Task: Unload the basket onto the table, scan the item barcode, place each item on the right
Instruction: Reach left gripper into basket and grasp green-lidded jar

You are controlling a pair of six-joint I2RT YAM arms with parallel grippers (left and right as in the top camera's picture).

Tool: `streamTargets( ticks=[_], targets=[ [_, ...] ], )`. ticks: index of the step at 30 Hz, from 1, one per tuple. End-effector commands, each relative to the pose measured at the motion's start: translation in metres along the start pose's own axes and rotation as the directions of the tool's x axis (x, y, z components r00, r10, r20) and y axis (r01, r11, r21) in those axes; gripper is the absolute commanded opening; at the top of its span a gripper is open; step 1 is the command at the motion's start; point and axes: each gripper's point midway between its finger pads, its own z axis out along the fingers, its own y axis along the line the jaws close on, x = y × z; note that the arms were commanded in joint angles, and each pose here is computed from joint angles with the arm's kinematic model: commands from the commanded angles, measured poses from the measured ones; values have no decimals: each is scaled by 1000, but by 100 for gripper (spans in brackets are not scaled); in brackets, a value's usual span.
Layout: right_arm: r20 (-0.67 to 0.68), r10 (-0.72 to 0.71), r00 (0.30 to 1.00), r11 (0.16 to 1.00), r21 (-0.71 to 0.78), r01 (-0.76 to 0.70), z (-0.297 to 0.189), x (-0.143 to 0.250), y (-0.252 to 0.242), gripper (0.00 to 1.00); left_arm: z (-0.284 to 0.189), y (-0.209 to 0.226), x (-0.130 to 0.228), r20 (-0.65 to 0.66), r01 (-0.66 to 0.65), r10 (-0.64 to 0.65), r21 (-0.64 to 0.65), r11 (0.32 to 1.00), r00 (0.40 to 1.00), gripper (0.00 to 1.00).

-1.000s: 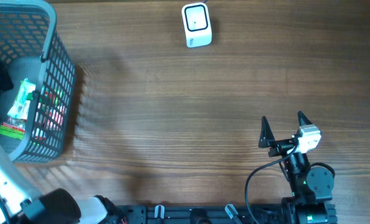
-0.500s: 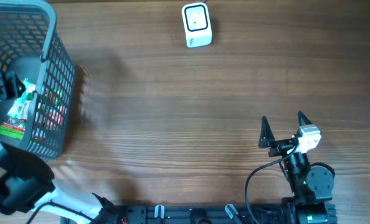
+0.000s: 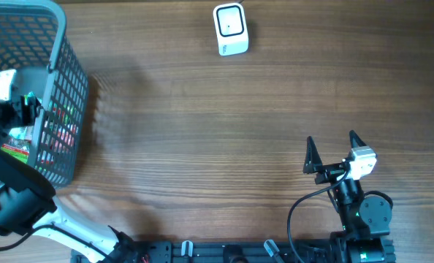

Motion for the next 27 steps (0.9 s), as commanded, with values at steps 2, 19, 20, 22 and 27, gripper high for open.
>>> streamTargets(
  ticks=[2, 19, 20, 22, 27],
  targets=[
    [5, -9, 1000, 1000, 14, 9, 0, -1, -3, 100, 21, -3, 17, -52, -13, 14, 27, 1000, 999, 85],
    [5, -10, 1000, 1000, 14, 10, 0, -1, -3, 100, 40, -10, 23, -36, 34, -31, 74, 997, 999, 75],
    [5, -9, 1000, 1000, 14, 9, 0, -1, -3, 100, 40, -10, 22, -33, 32, -30, 72, 997, 999, 76],
    [5, -9, 1000, 1000, 14, 9, 0, -1, -3, 100, 41, -8, 21, -29, 30, -29, 68, 997, 999, 77],
    [5, -9, 1000, 1000, 14, 9, 0, -1, -3, 100, 46, -9, 24, -33, 32, -30, 71, 997, 999, 78]
  ],
)
